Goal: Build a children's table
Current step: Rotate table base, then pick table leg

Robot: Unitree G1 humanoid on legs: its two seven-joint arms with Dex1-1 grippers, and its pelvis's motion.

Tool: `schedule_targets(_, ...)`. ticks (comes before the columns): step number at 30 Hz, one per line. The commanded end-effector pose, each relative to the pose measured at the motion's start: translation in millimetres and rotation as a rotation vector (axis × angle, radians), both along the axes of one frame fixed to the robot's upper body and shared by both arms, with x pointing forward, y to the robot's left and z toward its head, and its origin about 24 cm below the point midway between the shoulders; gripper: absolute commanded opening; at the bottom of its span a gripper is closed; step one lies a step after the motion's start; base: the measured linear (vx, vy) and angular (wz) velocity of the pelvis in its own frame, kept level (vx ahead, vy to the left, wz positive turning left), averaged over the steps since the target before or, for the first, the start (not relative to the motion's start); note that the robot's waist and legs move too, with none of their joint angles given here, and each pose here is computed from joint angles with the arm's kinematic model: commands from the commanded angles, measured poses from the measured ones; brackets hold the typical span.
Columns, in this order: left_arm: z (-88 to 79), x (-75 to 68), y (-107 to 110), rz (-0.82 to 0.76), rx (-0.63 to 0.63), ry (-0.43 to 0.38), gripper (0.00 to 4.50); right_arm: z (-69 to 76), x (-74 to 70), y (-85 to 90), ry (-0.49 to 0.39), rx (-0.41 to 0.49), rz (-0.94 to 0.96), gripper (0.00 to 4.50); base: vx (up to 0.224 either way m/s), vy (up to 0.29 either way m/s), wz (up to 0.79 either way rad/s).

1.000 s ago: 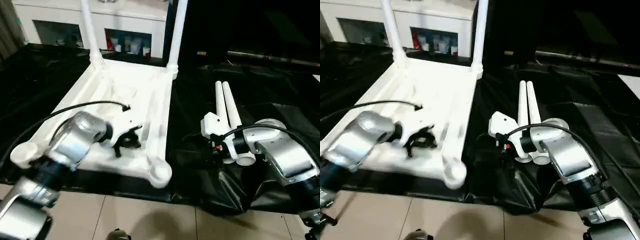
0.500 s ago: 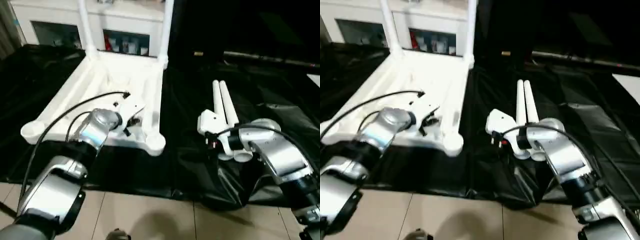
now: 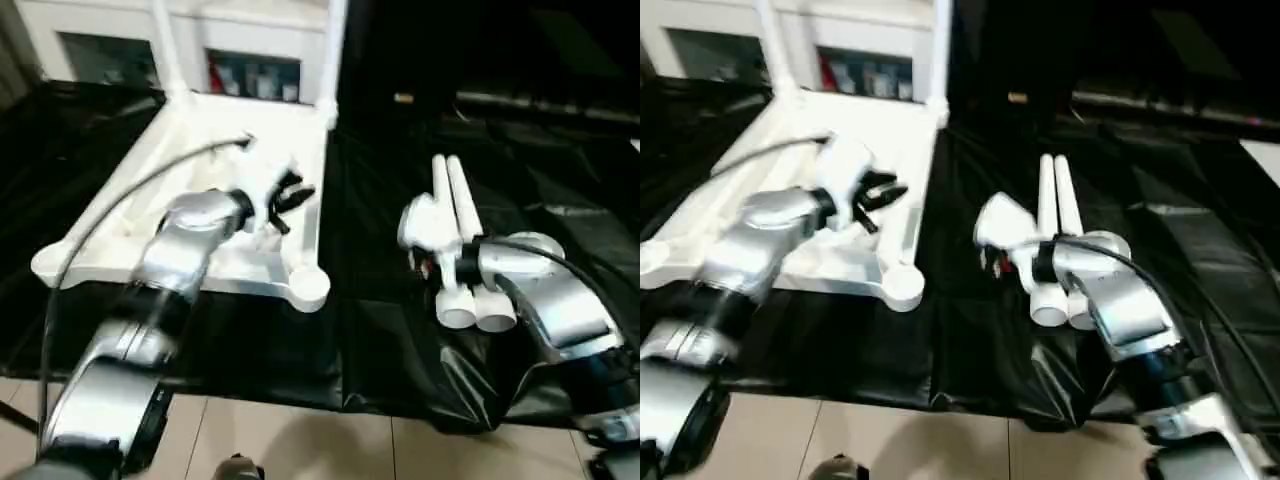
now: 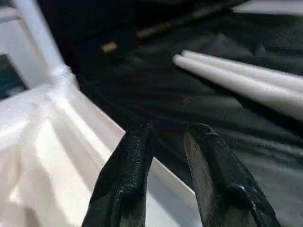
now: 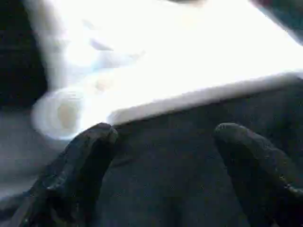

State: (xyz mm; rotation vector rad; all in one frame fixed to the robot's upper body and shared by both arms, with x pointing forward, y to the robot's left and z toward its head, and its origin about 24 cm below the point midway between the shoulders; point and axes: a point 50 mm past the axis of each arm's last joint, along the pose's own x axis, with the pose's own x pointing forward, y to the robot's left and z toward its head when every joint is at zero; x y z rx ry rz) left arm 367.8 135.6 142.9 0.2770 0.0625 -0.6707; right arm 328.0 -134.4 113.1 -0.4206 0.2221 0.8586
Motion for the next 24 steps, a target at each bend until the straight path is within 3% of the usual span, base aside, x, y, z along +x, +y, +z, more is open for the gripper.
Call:
schedule_targets(1,4.2,-5.7,9,0.059,0.001,-0.026,1.45,1.1,14.2,-11.7,0.014,0.006,-0.251,3.85,0.000,0.000,0.00)
schedule_targets(3,3.7,-7.9,11,0.067,0.003,-0.028,1.45,-0.1,15.6,-11.5,0.045,0.025,-0.280,4.02,0.000,0.000,0.00)
schedule_targets(6,-0.3,-21.9,17,0.076,0.032,-0.044,1.45,-1.1,24.7,-13.1,0.118,0.141,-0.457,4.22,0.000,0.000,0.00)
schedule_targets(8,-2.2,-31.4,17,0.030,0.037,-0.033,1.45,-3.5,30.4,-15.8,0.128,0.122,-0.533,4.42,0.000,0.000,0.00)
schedule_targets(14,-8.5,-55.5,18,-0.121,0.127,0.034,1.45,-10.4,50.5,-33.3,0.173,0.013,-0.787,4.42,0.000,0.000,0.00)
schedule_targets(18,-11.8,-69.7,17,-0.220,0.165,0.094,1.45,-19.2,52.1,-38.0,0.269,-0.015,-0.817,4.42,0.000,0.000,0.00)
schedule_targets(21,-13.3,-73.2,17,-0.232,0.168,0.116,1.45,-27.1,50.9,-40.0,0.311,-0.060,-0.833,4.42,0.000,0.000,0.00)
schedule_targets(24,-14.5,-76.1,16,-0.246,0.183,0.135,1.45,-34.3,50.9,-41.7,0.347,-0.048,-0.862,4.42,0.000,0.000,0.00)
